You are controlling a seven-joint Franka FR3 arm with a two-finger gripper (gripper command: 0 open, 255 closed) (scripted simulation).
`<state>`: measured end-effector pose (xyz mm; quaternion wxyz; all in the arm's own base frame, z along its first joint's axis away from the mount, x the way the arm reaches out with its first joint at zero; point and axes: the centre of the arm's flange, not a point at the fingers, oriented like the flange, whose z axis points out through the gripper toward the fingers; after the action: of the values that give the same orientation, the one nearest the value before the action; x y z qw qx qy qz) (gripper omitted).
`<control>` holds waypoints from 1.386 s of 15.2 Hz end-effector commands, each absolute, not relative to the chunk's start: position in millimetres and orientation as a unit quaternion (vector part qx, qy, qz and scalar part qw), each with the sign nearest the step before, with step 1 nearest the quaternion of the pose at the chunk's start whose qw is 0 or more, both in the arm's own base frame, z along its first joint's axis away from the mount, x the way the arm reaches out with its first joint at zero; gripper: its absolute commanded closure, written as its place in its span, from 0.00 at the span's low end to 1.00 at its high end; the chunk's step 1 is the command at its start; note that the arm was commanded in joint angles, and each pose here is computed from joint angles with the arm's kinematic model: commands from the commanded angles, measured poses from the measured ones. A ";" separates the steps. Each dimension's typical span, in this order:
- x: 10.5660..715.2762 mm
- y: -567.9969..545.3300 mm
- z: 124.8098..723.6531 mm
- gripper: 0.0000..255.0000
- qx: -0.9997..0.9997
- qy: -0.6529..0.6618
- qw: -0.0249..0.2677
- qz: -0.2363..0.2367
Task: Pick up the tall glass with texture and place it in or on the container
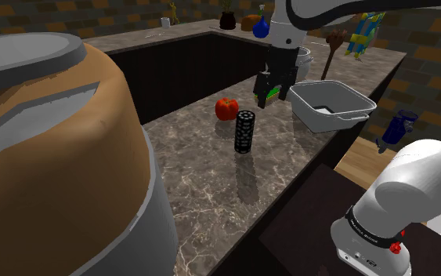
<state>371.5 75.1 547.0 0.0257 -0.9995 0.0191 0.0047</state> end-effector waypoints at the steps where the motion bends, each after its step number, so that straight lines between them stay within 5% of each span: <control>1: 391.3 93.7 536.4 0.00 -0.999 0.037 0.016 0.006; 5: 428.6 129.3 519.3 0.00 -0.998 0.068 -0.004 0.008; 20: 428.0 129.0 479.3 0.00 -0.998 0.068 -0.004 0.008; 21: 428.0 129.0 479.3 1.00 -0.998 0.068 -0.004 0.008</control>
<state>428.0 129.1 479.5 -0.0035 -0.9976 0.0683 0.0073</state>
